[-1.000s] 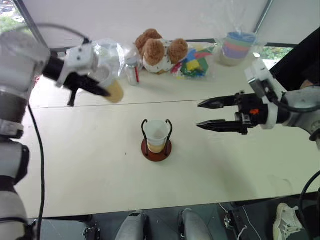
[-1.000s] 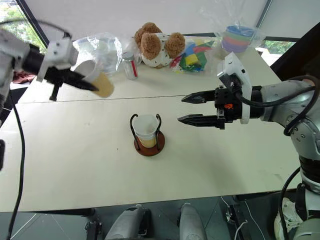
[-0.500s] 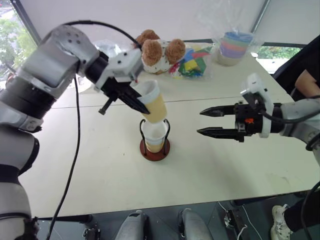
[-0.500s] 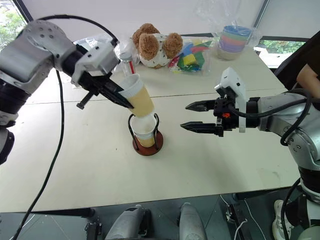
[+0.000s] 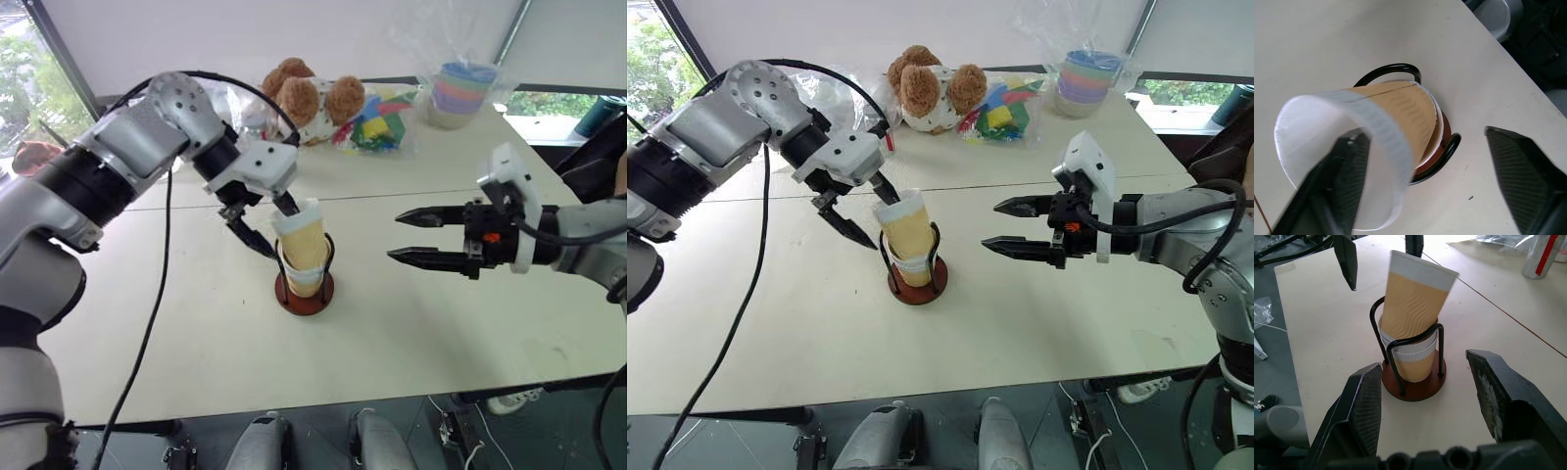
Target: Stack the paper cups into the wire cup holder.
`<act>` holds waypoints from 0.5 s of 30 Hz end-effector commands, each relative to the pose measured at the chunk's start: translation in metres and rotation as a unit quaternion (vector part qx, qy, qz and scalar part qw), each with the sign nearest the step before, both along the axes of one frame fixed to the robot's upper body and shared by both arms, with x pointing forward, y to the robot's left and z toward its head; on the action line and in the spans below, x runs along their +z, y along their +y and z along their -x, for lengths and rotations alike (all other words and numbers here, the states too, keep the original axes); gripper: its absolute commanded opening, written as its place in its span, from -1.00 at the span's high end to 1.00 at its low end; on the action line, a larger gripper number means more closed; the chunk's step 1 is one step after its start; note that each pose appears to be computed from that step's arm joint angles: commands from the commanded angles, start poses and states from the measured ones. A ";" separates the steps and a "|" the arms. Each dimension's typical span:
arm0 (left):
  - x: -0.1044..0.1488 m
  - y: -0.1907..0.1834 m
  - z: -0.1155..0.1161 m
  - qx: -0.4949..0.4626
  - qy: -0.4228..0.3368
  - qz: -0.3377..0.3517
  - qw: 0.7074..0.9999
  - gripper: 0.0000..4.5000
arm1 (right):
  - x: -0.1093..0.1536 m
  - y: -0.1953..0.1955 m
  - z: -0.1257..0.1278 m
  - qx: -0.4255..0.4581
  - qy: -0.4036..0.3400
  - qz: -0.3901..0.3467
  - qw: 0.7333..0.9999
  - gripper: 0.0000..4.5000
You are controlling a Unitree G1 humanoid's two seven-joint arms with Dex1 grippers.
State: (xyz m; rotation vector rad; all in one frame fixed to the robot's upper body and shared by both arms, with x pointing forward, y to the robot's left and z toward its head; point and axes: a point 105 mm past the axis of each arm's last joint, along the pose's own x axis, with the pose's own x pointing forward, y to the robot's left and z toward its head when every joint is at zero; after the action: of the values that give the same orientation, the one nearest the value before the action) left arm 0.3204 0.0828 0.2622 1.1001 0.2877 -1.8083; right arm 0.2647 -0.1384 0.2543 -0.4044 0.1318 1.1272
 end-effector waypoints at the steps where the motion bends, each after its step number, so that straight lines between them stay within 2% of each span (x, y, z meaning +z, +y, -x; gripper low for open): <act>1: 0.025 -0.007 -0.001 -0.008 -0.029 0.036 0.999 -0.98 | 0.010 0.003 0.005 0.008 -0.025 -0.003 1.000 -0.32; 4: 0.039 -0.007 -0.001 0.003 -0.027 0.073 0.997 -0.98 | 0.008 0.002 0.004 0.005 -0.023 -0.006 1.000 -0.32; 9: 0.055 0.005 0.020 0.019 0.013 0.113 0.993 -0.98 | 0.006 -0.001 -0.001 0.001 -0.018 -0.009 1.000 -0.32; 12: 0.053 0.010 0.031 0.021 0.030 0.116 0.993 -0.98 | 0.004 -0.003 -0.007 0.001 -0.016 -0.009 1.000 -0.32; 15: 0.049 0.011 0.030 0.023 0.018 0.114 0.993 -0.98 | 0.005 -0.001 -0.011 0.006 -0.018 -0.010 1.000 -0.32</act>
State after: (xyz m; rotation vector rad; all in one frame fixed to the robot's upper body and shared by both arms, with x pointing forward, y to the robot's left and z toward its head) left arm 0.2941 0.0950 0.2992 0.8593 0.1873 -1.7850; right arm 0.2758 -0.1427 0.2480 -0.3767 0.1427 1.1208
